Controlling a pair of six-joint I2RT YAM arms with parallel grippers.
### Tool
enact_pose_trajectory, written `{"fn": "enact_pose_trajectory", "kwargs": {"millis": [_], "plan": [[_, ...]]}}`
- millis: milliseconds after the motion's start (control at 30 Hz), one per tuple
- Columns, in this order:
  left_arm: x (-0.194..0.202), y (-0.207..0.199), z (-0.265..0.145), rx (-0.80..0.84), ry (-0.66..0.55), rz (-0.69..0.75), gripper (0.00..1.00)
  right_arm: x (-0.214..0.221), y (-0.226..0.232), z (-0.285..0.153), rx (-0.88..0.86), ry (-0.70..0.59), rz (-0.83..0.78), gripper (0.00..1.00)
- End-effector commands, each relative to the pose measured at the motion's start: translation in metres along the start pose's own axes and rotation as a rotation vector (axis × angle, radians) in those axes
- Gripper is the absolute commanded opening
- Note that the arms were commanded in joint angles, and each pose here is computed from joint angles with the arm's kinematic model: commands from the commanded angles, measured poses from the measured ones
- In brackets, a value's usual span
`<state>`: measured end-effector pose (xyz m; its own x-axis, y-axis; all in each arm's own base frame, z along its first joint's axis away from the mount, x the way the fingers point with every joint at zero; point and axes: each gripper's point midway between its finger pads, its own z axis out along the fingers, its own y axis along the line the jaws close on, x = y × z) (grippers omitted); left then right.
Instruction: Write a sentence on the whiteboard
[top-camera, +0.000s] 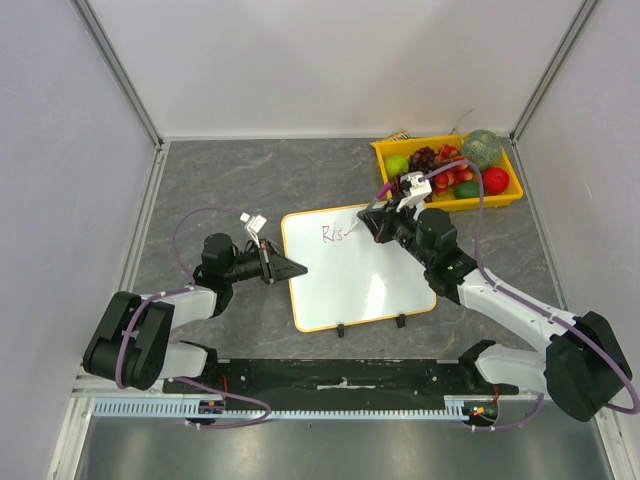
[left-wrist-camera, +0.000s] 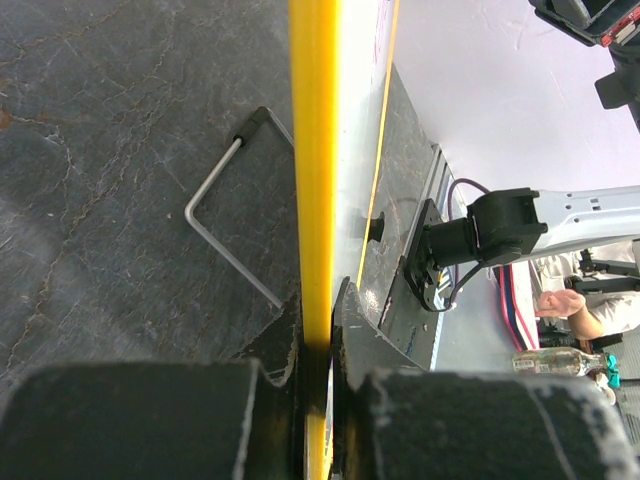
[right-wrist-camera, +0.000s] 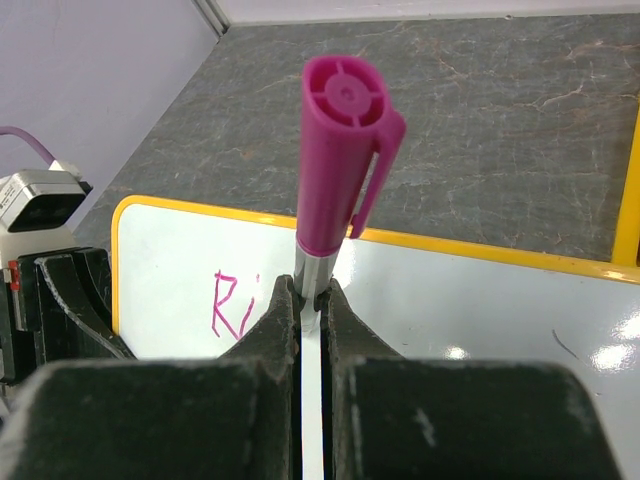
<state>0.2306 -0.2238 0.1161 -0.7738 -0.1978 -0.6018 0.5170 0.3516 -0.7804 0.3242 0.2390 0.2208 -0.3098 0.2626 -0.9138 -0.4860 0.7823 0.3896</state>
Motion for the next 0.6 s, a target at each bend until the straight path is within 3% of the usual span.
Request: {"fn": "enact_pose_trajectory", "kwargs": {"millis": [0, 567], "plan": [[0.0109, 0.0497, -0.0037, -0.206, -0.006, 0.058, 0.02, -0.0072, -0.0061, 0.0065, 0.035, -0.016, -0.004, 0.00], [0.0101, 0.0498, -0.0041, -0.207, -0.008, 0.059, 0.02, -0.0140, -0.0005, 0.0115, 0.015, -0.035, 0.025, 0.00]]}}
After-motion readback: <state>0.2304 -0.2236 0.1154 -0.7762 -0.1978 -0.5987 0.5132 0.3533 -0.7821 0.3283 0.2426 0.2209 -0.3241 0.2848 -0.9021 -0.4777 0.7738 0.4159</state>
